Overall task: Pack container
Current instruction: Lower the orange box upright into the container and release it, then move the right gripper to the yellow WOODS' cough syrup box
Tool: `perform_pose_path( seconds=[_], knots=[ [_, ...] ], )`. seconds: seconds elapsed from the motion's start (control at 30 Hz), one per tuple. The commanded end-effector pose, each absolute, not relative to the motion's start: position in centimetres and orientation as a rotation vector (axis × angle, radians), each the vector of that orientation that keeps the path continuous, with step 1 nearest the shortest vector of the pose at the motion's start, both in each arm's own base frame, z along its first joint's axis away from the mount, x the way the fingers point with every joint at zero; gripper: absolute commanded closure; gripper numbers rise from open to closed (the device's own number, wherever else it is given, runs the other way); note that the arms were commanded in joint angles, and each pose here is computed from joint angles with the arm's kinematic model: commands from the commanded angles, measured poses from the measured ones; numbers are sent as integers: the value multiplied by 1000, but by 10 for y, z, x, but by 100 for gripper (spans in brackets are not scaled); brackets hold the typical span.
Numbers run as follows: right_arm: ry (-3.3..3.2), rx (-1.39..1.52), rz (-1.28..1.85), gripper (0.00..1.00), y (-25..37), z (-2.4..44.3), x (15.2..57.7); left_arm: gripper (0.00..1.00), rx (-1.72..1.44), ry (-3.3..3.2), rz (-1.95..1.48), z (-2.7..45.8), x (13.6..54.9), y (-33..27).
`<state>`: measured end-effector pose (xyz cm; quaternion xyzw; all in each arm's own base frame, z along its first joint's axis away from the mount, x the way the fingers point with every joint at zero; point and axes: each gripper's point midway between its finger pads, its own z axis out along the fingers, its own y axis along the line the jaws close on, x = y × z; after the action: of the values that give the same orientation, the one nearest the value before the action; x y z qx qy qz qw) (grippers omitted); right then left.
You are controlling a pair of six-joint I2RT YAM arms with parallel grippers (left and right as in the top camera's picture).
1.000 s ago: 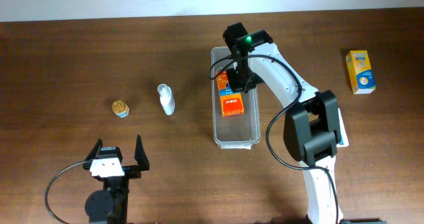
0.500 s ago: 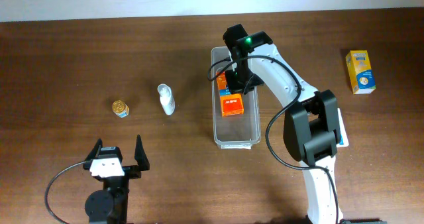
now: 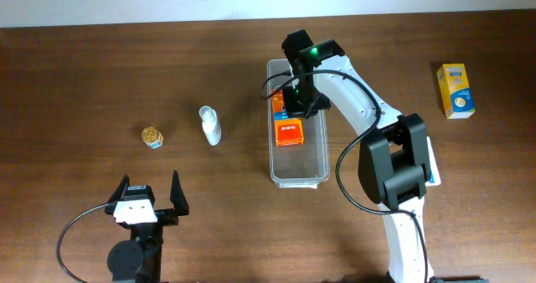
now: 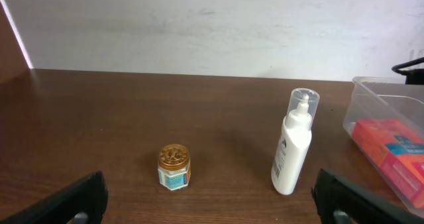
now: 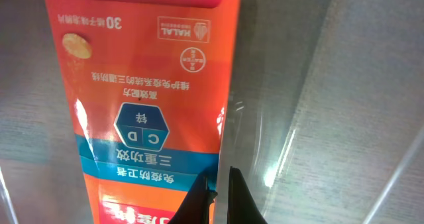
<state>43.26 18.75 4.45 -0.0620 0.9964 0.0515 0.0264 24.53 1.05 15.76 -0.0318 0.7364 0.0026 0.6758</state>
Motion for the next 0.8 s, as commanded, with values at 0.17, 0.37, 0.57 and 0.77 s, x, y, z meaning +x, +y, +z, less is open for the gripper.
perform_pose_path(
  seconds=[0.17,0.37,0.57,0.77],
  knots=[
    [3086,-174,180,96,190,39,433,1,-57,1655,15,156,245,10],
    [3031,-170,171,96,191,58,447,1,-57,1655,15,156,245,10],
    [2970,-156,40,96,177,92,460,1,-57,1655,15,156,245,10],
    [2862,-137,24,84,171,153,474,1,-57,1655,15,156,245,10]
  ],
)
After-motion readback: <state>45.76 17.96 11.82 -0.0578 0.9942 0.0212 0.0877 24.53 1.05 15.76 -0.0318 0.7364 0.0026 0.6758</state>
